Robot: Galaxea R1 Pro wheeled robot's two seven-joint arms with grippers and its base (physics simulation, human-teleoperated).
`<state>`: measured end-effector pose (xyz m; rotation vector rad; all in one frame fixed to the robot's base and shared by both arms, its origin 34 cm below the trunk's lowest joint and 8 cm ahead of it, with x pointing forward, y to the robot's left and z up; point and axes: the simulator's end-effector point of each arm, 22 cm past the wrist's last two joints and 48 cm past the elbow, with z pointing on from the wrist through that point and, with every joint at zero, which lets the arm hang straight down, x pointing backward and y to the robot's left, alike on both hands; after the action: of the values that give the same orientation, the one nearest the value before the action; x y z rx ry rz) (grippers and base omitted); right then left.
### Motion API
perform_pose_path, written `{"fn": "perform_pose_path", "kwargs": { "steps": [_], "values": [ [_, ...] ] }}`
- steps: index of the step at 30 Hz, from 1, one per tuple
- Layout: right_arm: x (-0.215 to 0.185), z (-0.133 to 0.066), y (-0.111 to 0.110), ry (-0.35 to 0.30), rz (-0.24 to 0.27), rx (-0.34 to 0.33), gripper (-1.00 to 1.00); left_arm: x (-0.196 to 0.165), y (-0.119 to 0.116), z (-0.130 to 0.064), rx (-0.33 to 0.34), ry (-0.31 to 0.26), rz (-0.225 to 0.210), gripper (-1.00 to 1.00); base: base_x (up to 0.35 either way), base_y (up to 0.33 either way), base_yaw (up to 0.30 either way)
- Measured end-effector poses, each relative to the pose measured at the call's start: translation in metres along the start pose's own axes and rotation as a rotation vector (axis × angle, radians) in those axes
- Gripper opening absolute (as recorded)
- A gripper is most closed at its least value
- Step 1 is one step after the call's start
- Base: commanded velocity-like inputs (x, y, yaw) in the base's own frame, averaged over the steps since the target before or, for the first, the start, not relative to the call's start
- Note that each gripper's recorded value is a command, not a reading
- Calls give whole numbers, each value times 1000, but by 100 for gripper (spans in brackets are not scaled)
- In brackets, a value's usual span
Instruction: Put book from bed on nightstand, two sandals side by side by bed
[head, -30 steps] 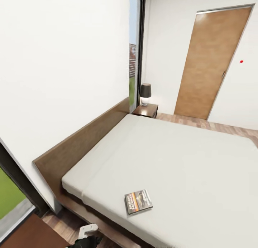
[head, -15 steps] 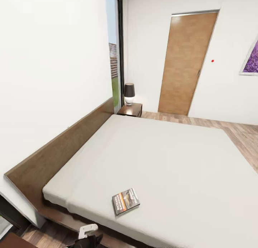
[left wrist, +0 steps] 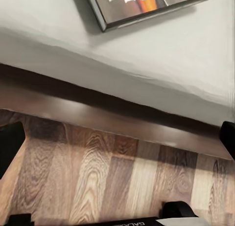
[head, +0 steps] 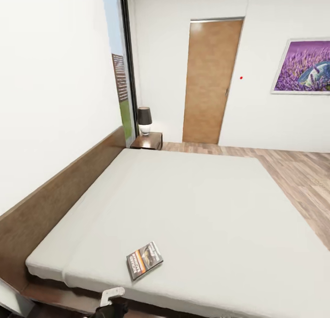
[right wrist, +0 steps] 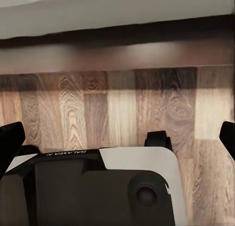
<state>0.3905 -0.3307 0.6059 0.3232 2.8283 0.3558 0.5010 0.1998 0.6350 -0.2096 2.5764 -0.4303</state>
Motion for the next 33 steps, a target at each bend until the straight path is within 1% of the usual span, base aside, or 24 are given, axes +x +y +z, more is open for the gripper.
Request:
{"fn": "perform_pose_path", "kwargs": {
  "steps": [15, 23, 33],
  "values": [
    [0, 0, 0, 0, -1, 0, 100, 0, 0, 0, 0, -1, 0, 100, 0, 0, -286],
    [1, 0, 0, 3, -5, 0, 100, -1, 1, 0, -1, -2, 0, 100, 22, 0, -41],
    [1, 0, 0, 3, -7, 0, 100, -1, 2, -1, -2, -3, 0, 100, 236, 0, -1]
  ]
}}
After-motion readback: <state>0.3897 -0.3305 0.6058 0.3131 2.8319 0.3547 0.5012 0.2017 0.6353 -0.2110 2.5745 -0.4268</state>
